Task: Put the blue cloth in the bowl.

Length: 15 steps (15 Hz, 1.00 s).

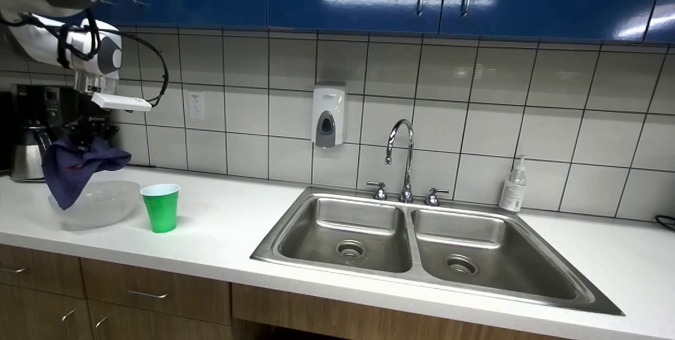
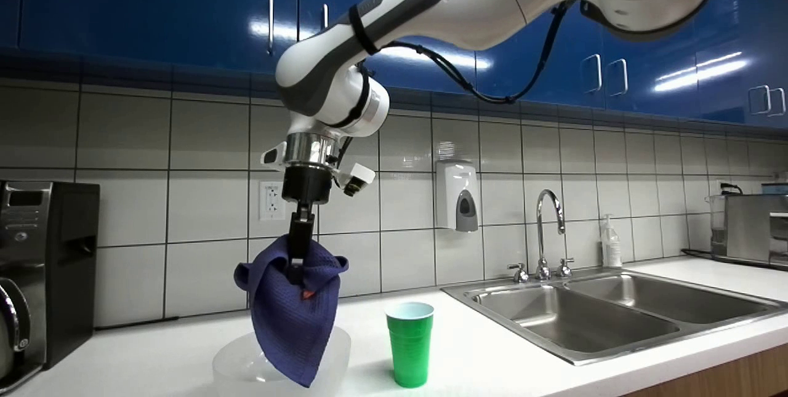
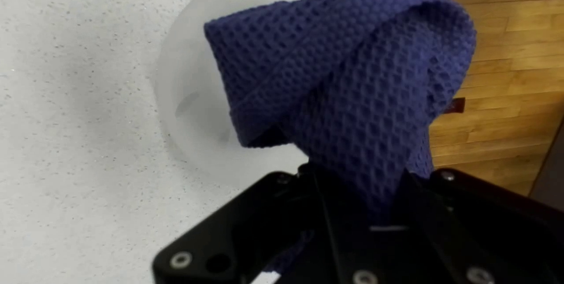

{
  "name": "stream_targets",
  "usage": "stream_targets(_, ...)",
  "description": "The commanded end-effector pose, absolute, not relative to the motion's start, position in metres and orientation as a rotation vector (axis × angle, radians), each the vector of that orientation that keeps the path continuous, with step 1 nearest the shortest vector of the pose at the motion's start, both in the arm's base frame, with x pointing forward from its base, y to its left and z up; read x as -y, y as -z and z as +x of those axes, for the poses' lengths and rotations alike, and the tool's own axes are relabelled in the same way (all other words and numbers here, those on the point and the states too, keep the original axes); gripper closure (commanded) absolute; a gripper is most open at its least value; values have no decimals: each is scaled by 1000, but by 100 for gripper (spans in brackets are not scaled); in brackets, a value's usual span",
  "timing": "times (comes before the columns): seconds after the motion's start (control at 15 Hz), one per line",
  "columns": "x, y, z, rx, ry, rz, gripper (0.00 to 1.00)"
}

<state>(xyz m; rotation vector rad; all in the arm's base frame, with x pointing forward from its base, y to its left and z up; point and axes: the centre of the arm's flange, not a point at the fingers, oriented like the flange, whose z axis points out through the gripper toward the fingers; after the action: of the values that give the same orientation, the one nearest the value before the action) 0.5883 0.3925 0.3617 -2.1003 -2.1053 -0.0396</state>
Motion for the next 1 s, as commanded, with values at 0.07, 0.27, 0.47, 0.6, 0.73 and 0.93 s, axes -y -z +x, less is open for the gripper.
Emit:
stream_targets(0.07,-406,-349,627,2142,1,-2049,96)
stream_targets(0.27,-406,-333,638,2139,14,-2050,96)
stream_targets(0.47,-407,-316,644,2141,8,-2042,96)
stream_targets(0.6,-407,-305,644,2141,-4,-2033,96)
stream_targets(0.73,-408,-294,643,2140,-11,-2036,96)
stream_targets(0.93,-404,-284,638,2144,-26,-2025,96)
